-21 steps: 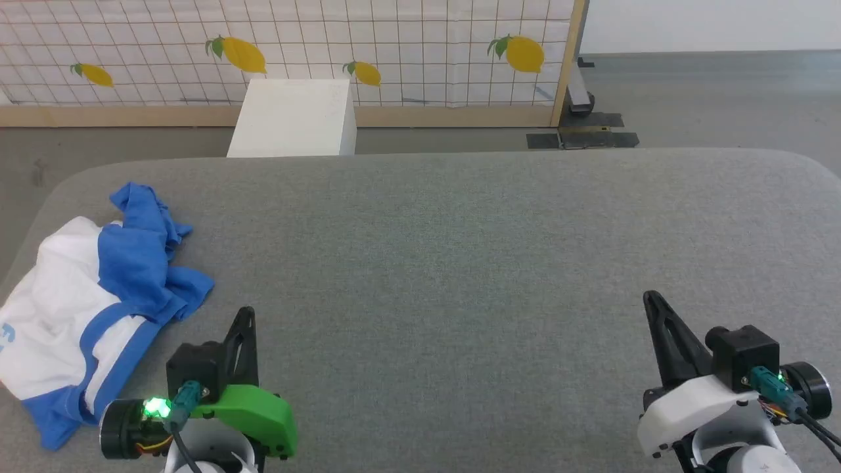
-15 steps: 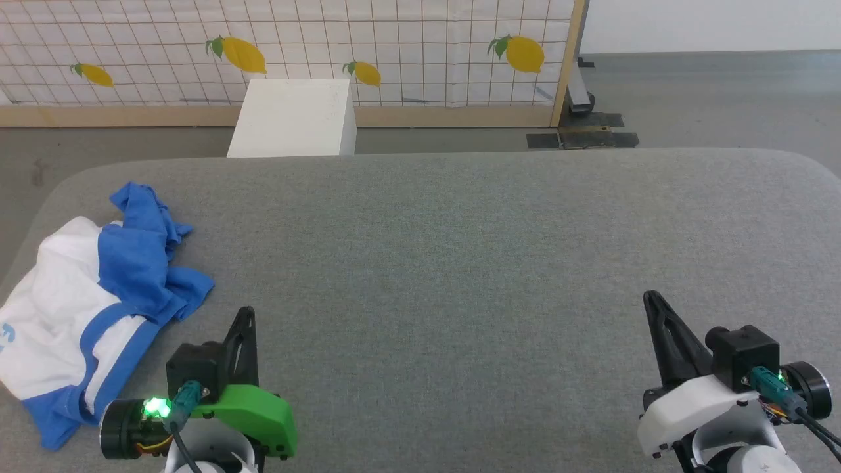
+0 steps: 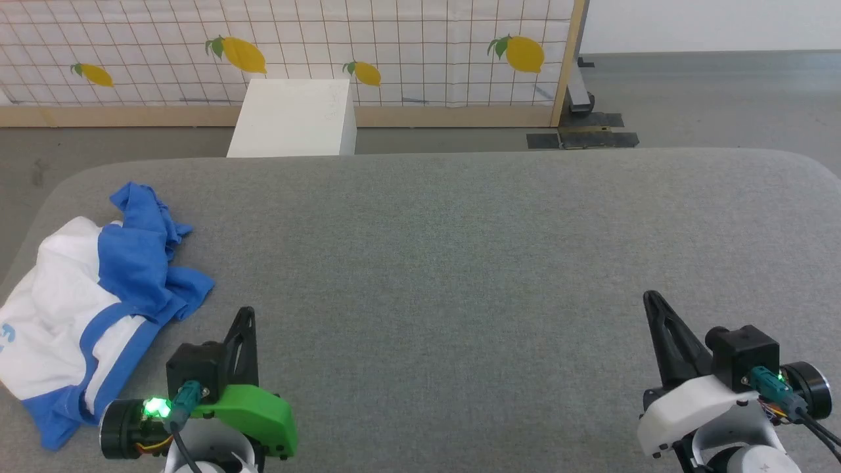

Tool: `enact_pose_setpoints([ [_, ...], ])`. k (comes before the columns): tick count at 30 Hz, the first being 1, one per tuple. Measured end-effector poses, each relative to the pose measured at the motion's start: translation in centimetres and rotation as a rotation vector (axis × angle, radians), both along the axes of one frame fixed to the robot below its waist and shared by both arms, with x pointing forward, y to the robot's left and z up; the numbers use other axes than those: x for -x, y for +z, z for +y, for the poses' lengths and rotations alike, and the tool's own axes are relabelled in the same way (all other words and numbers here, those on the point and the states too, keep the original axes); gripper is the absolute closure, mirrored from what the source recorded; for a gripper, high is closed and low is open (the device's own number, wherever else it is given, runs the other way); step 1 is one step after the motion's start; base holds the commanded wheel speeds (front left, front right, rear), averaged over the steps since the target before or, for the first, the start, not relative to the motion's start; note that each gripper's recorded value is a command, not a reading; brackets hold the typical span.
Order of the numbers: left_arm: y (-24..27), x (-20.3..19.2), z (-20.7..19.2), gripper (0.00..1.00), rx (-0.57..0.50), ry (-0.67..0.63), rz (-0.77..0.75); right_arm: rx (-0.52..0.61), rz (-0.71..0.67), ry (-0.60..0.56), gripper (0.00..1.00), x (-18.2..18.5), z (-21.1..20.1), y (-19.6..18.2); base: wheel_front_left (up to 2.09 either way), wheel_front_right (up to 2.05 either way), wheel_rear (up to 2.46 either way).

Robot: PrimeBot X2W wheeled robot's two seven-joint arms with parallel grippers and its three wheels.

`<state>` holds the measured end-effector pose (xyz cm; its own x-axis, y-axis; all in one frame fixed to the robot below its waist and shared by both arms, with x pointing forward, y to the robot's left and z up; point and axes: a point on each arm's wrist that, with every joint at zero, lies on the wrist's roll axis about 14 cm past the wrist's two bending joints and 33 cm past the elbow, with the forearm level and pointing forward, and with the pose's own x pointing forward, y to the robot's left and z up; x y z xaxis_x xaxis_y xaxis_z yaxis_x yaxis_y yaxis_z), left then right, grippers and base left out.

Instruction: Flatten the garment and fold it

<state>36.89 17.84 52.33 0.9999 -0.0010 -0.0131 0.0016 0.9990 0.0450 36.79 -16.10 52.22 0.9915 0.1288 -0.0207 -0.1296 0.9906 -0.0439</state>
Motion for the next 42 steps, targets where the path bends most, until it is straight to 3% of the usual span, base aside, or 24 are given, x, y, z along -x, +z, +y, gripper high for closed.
enact_pose_setpoints([
  [42,0.0,0.0,0.0,1.0,0.0,0.0,0.0,0.0,0.0,0.0,1.0,0.0,0.01,0.0,0.0,0.0,0.0],
])
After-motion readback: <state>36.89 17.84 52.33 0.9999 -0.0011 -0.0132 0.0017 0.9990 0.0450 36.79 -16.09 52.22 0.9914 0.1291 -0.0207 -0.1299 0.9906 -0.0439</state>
